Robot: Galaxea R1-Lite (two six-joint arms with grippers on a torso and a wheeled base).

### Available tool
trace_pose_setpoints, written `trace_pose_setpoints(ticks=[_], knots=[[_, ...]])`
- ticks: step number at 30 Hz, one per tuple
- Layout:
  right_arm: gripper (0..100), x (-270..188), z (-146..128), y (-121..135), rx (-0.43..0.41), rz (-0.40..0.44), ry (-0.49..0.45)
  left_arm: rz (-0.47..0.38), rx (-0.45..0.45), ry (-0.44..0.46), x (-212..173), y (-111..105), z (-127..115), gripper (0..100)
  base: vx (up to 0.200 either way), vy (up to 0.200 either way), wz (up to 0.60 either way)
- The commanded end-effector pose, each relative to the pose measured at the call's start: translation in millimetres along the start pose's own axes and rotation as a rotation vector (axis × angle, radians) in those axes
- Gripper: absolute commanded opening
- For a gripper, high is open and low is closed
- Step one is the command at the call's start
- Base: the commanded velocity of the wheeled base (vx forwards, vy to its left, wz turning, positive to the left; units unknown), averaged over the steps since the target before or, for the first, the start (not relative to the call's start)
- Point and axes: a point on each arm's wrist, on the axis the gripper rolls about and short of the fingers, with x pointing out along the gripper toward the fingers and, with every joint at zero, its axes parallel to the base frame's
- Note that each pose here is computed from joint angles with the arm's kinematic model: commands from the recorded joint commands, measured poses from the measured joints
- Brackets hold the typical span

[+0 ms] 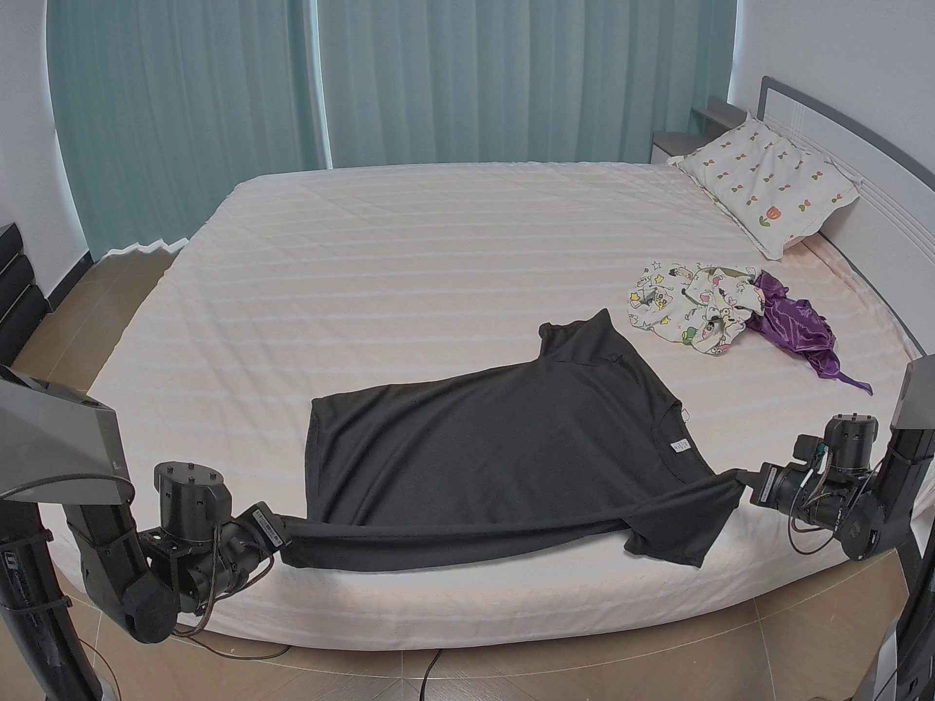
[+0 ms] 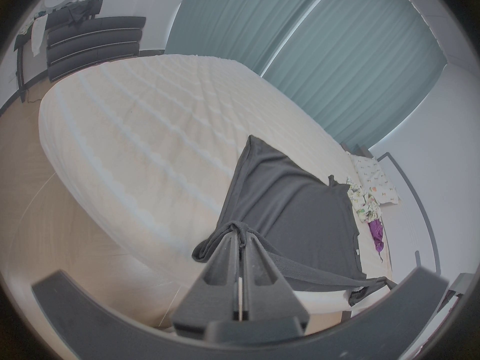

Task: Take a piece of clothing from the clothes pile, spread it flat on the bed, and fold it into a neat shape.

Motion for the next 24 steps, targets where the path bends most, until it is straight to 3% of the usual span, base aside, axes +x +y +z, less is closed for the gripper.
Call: trace_pose_setpoints(ticks=[1, 10, 15, 19, 24], knots=[[0, 13, 10, 1, -0.016, 0.016, -0.041, -0.008, -0.009, -0.025, 13, -4, 6, 0, 0.0, 0.0, 0.0], [0, 32, 13, 12, -0.046, 0.052, -0.054, -0.008, -0.021, -0.045, 36, -7, 11, 0, 0.0, 0.0, 0.0], [0, 66, 21, 12, -0.065, 0.009, -0.115, 0.012, -0.041, -0.123, 59, -10, 20, 0, 0.0, 0.0, 0.0], [0, 83, 26, 19, -0.083, 0.033, -0.147, 0.028, -0.052, -0.19, 71, -15, 27, 0, 0.0, 0.0, 0.0], [0, 92, 27, 29, -0.102, 0.064, -0.158, 0.018, -0.088, -0.203, 71, -17, 29, 0, 0.0, 0.0, 0.0]])
